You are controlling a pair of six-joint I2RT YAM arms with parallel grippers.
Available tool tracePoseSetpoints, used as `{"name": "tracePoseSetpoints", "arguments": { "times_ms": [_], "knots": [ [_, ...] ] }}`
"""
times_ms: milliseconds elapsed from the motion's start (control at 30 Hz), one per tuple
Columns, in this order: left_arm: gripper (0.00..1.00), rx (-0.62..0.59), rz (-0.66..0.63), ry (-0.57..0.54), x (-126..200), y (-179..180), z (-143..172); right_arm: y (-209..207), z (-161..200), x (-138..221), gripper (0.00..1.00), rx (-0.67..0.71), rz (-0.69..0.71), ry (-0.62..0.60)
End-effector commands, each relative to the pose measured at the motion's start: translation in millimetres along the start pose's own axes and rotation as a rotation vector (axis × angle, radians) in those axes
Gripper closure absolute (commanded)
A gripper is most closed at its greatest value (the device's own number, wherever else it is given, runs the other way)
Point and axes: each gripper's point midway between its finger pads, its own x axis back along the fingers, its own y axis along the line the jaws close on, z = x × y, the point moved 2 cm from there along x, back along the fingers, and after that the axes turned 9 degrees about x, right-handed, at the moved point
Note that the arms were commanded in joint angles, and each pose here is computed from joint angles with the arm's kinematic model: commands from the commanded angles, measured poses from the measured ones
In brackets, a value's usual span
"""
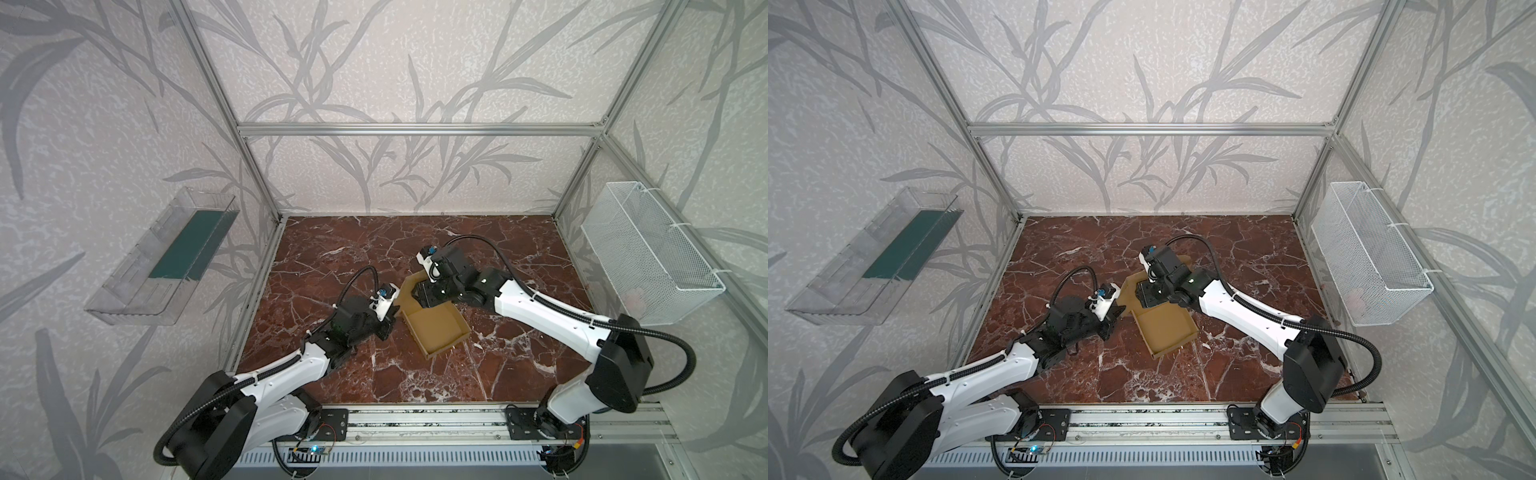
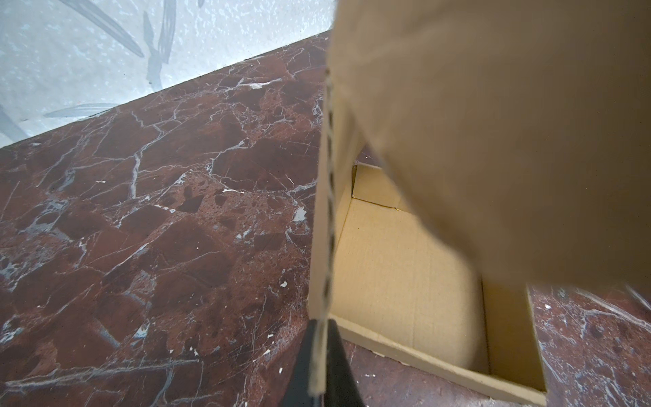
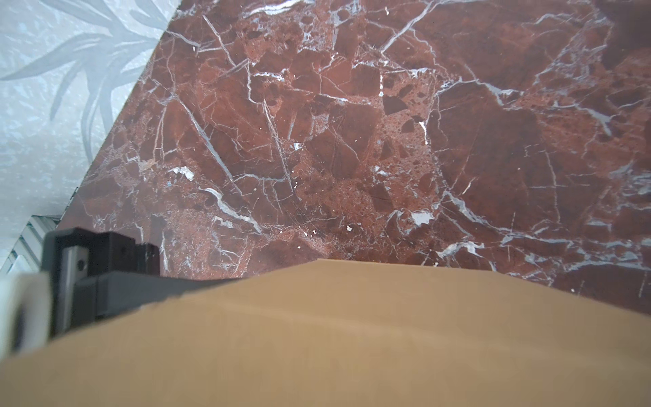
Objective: Assemble paper box
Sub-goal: Pick up the paper box from the center of the table, then place the paper box at the center of the table.
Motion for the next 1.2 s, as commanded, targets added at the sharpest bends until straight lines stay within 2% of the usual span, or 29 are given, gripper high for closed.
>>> {"name": "tracePoseSetpoints", "arguments": {
  "times_ms": [0,167,300,533,700,933,1000,1067,1167],
  "knots": [
    [1.00,0.006,-0.013,-0.019,6,0,-18,-1,-3,29,0.43,0.010,-0.012,-0.060],
    [1.00,0.070,-0.036,-0.011,19,1,-31,-4,8,69,0.43,0.019,-0.023,-0.129],
    [1.00,0.106,0.008,0.019,34,-9,-42,-11,22,103,0.40,0.041,-0.023,-0.198],
    [1.00,0.210,0.075,0.108,62,-24,-48,-22,49,132,0.36,0.066,-0.064,-0.274],
    [1.00,0.236,0.161,0.252,84,-40,-44,-21,62,135,0.31,0.071,-0.100,-0.330],
    [1.00,0.267,0.341,0.273,120,-73,-55,-20,63,126,0.26,0.048,-0.148,-0.368],
    [1.00,0.281,0.386,0.266,132,-82,-60,-17,62,127,0.20,0.047,-0.182,-0.395],
    [1.00,0.295,0.437,0.261,141,-91,-64,-13,60,128,0.09,0.047,-0.211,-0.408],
    [1.00,0.313,0.522,0.262,155,-104,-69,-9,59,124,0.05,0.047,-0.249,-0.400]
  ]
}}
